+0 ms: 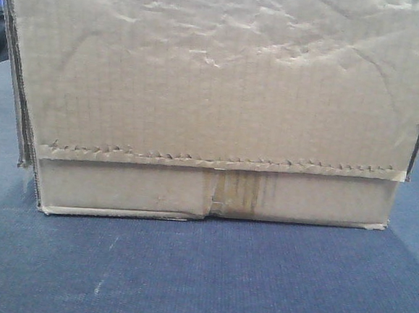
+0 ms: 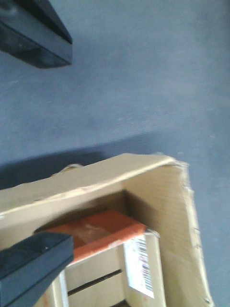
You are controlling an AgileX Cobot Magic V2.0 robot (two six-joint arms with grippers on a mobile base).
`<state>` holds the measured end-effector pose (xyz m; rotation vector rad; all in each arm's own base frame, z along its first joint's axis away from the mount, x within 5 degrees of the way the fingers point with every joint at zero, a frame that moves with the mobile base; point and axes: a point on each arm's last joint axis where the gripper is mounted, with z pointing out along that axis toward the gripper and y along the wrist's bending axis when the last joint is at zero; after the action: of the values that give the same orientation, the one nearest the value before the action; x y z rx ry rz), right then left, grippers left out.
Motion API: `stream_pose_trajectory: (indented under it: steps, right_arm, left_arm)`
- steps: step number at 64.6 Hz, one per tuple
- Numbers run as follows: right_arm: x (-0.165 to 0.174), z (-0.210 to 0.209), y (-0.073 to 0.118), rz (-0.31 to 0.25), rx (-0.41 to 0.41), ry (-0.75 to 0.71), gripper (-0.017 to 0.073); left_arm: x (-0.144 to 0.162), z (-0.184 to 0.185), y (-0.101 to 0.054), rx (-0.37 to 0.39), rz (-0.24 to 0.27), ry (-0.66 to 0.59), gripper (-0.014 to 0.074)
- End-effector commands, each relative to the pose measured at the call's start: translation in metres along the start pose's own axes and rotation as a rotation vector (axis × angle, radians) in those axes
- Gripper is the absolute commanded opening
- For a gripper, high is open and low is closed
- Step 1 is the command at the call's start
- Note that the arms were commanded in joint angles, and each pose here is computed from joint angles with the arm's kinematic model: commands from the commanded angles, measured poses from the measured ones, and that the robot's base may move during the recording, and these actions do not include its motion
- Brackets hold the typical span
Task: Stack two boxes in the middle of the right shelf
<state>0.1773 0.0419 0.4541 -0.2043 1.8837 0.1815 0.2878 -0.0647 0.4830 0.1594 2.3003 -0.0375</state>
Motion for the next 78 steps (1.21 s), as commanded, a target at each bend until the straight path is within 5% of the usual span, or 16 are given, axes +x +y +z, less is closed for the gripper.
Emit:
stream_pose_trajectory:
  steps: [1,11,29,70,78]
  right_arm:
    - [-0.004,0.015,0.003,-0.053,-0.011,0.116,0.057]
    - [-0.002,0.047,0.005,-0.053,-0.02,0.29,0.057]
    - [0.026,0.097,0.015,-0.039,-0.129,0.568,0.057]
    - [0.074,0.169,0.015,-0.016,-0.143,0.825,0.0566]
    - [0.075,0.17,0.015,-0.016,-0.143,0.827,0.0419]
  left_arm:
    - [0.008,0.007,0.0,0.043,-0.034,0.038,0.0599]
    - [0.027,0.029,-0.013,0.131,-0.055,0.151,0.0599]
    - [0.054,0.072,-0.047,0.185,0.019,0.268,0.0599]
    - [0.072,0.143,-0.056,0.149,-0.009,0.436,0.0599]
    - [0.074,0.143,-0.056,0.139,-0.017,0.464,0.0506]
